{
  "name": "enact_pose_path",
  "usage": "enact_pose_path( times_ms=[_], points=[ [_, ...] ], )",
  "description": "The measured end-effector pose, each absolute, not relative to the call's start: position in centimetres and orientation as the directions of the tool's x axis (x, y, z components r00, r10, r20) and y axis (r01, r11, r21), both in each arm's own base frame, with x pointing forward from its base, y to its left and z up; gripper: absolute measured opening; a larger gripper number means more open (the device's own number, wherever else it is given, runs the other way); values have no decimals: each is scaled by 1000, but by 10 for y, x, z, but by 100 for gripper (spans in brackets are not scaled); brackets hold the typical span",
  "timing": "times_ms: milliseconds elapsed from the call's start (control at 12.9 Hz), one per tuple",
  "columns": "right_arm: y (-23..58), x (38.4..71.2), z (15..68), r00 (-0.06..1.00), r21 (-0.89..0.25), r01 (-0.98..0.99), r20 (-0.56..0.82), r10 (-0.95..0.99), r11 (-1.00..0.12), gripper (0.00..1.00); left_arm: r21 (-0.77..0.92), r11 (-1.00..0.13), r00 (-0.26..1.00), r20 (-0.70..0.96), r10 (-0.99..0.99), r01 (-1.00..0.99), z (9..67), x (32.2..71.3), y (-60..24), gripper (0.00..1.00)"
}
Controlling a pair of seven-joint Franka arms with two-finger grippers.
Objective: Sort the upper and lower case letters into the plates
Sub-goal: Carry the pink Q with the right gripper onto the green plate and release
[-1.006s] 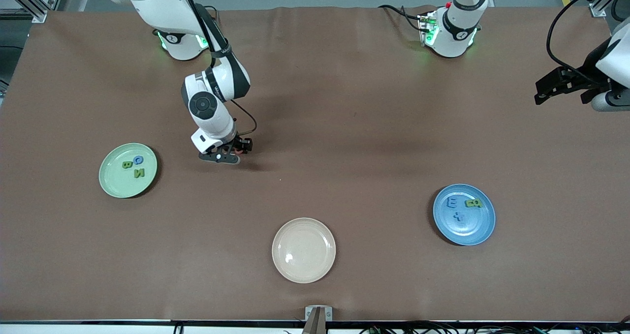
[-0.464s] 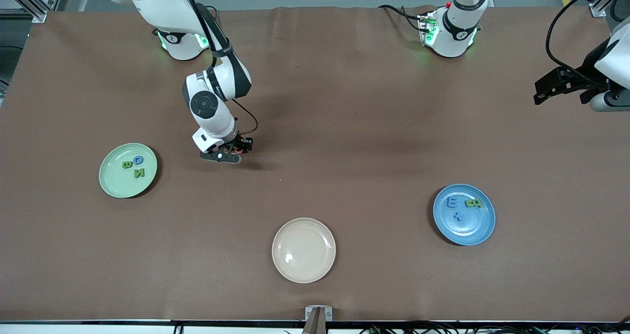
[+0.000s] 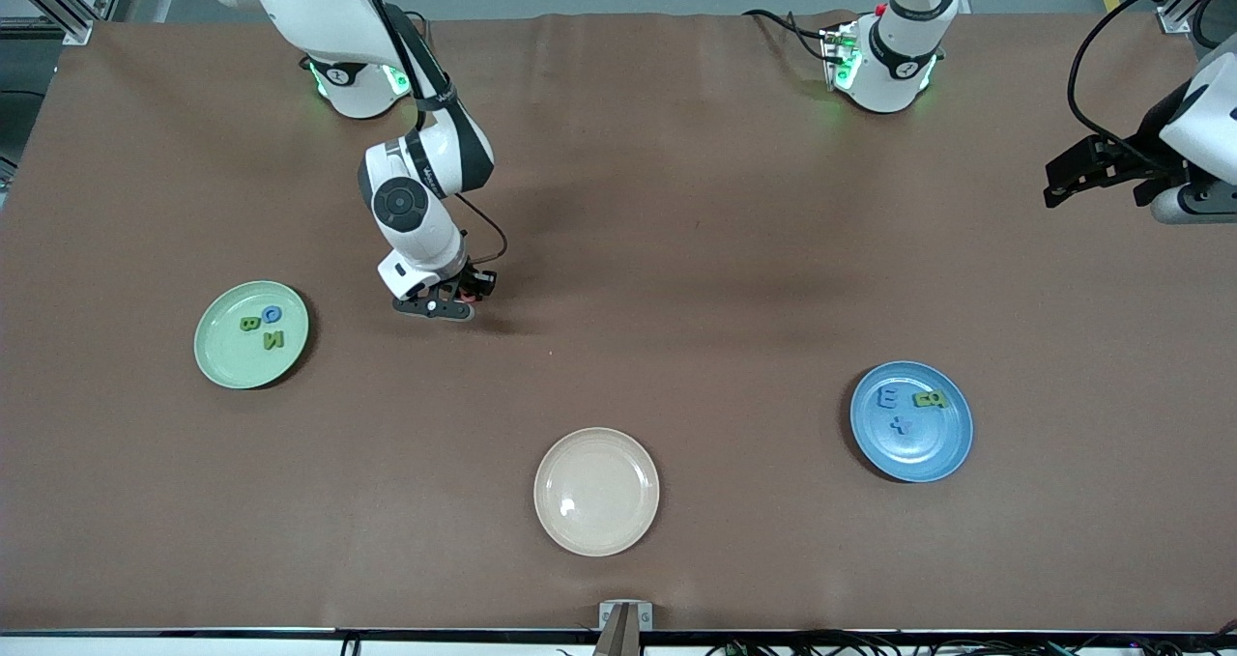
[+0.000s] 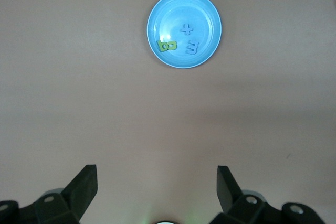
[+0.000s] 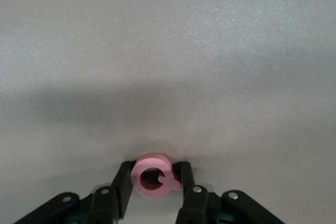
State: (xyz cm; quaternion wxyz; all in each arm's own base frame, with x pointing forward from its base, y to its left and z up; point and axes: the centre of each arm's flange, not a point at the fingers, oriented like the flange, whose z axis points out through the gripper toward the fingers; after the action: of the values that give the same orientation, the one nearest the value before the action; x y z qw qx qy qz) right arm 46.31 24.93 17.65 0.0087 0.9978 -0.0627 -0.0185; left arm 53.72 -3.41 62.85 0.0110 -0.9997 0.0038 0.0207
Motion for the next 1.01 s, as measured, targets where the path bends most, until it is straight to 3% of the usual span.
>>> enact_pose_path(
  times_ms=[387, 619, 851, 1006],
  points=[
    [255, 459, 183, 989, 29, -121, -81, -123, -992, 42, -22, -1000, 999, -43, -8, -9, 628, 537, -35, 100],
    [247, 474, 244, 981, 22, -131, -145, -132, -991, 42, -22, -1000, 999, -45, -9, -10, 627, 537, -35, 100],
    [179, 508, 312, 979, 19, -84, -185, -86, -996, 42, -22, -1000, 999, -46, -15, -16, 626, 537, -39, 100],
    [111, 529, 329, 983, 3, -17, -185, -17, -1000, 42, -23, -1000, 999, -47, -18, -19, 626, 537, -41, 100]
  ],
)
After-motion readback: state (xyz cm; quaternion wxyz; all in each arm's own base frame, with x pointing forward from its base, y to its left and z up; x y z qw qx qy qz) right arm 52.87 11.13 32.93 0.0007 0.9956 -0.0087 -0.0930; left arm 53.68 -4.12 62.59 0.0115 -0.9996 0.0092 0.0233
